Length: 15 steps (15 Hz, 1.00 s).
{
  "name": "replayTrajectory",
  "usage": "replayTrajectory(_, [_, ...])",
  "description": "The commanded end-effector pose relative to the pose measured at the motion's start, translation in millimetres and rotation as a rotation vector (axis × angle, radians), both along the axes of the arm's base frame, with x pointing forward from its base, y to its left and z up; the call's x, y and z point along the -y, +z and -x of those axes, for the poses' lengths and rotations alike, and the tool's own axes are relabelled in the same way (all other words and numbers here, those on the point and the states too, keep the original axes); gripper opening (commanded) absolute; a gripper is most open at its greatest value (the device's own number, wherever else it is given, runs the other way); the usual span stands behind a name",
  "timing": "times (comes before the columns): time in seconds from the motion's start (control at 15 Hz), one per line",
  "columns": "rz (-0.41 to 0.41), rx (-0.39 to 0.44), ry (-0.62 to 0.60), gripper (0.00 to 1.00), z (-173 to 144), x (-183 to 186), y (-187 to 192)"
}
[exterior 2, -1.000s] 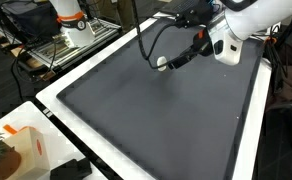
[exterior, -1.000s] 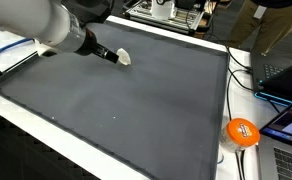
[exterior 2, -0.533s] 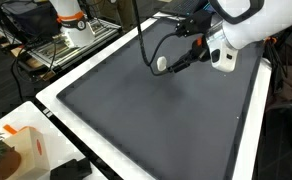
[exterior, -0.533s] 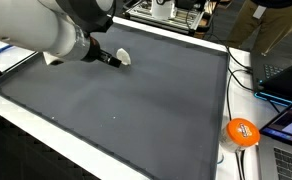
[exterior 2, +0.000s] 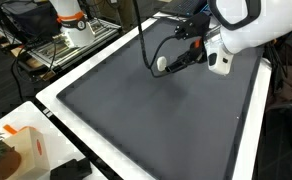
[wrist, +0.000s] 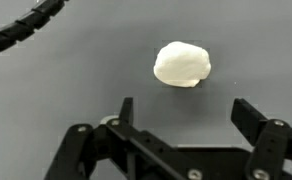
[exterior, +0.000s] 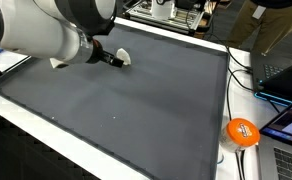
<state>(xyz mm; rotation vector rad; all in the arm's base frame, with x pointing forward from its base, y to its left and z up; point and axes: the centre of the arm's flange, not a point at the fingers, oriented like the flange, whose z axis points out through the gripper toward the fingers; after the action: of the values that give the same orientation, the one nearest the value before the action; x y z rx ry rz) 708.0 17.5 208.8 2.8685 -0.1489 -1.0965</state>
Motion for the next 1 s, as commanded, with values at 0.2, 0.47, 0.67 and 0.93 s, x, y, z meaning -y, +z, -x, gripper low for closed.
replayTrajectory(0.2, [-0.017,-0.057,-0.015,1.0,-30,-2,-21])
replayTrajectory(0.47, [-0.018,-0.081,-0.014,1.0,-29,-2,-29])
replayTrajectory(0.67, [-0.019,-0.101,-0.013,1.0,-28,-4,-32])
replayTrajectory(0.93, [-0.019,-0.115,-0.015,1.0,-27,-6,-33])
